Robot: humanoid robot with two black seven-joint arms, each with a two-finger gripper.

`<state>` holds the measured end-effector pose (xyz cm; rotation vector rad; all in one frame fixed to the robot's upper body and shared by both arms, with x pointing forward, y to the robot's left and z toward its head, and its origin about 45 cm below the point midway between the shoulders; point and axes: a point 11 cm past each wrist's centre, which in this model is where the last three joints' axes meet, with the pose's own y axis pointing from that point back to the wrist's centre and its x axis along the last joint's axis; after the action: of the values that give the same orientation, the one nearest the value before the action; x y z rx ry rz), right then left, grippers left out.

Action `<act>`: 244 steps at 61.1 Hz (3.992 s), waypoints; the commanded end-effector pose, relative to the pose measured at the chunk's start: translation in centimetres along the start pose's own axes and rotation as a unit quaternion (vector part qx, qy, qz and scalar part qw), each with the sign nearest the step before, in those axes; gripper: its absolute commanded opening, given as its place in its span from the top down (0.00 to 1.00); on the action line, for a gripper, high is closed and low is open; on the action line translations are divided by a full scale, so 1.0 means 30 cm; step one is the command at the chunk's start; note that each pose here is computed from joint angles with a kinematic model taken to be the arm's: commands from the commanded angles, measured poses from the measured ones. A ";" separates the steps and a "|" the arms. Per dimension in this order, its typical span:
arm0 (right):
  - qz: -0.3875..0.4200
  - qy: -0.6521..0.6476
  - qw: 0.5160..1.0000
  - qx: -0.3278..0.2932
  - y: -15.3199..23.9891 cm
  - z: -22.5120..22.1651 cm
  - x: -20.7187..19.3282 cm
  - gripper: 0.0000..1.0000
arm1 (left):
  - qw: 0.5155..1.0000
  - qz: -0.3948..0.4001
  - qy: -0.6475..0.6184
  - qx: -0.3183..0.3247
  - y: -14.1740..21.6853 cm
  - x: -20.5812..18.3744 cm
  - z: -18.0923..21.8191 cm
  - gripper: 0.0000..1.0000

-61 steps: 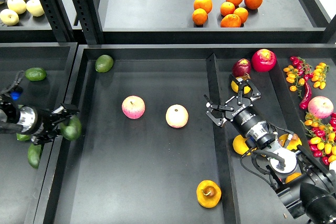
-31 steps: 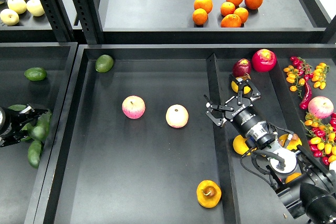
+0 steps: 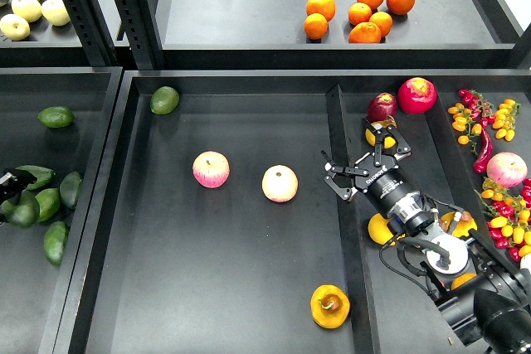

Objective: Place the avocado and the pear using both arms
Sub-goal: 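Withdraw the left gripper from the avocado bin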

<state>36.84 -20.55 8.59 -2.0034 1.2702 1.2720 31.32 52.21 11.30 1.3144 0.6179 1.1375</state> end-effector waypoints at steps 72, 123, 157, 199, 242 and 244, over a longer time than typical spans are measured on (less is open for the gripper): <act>0.006 -0.002 1.000 -0.004 0.017 0.017 0.016 0.01 | 0.996 0.022 0.047 0.069 -0.094 -0.012 -0.129 0.58; 0.007 -0.003 1.000 -0.004 0.021 0.021 0.020 0.01 | 0.996 0.011 0.047 0.076 -0.125 -0.055 -0.141 0.46; 0.007 -0.003 1.000 -0.004 0.021 0.021 0.020 0.01 | 0.996 0.011 0.045 0.074 -0.122 -0.054 -0.133 0.36; 0.005 -0.003 1.000 -0.004 0.019 0.021 0.015 0.01 | 0.997 0.005 0.042 0.059 -0.118 -0.063 -0.092 0.12; 0.002 -0.003 1.000 -0.004 0.016 0.020 0.009 0.01 | 0.988 -0.064 0.111 -0.081 -0.069 -0.128 0.134 0.11; 0.002 -0.003 1.000 -0.005 0.016 0.021 0.009 0.01 | 0.987 -0.069 0.116 -0.091 -0.063 -0.131 0.152 0.11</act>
<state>36.17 -20.44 8.15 -2.0030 1.2682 1.2851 33.21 48.10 8.75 1.0797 0.7396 1.2008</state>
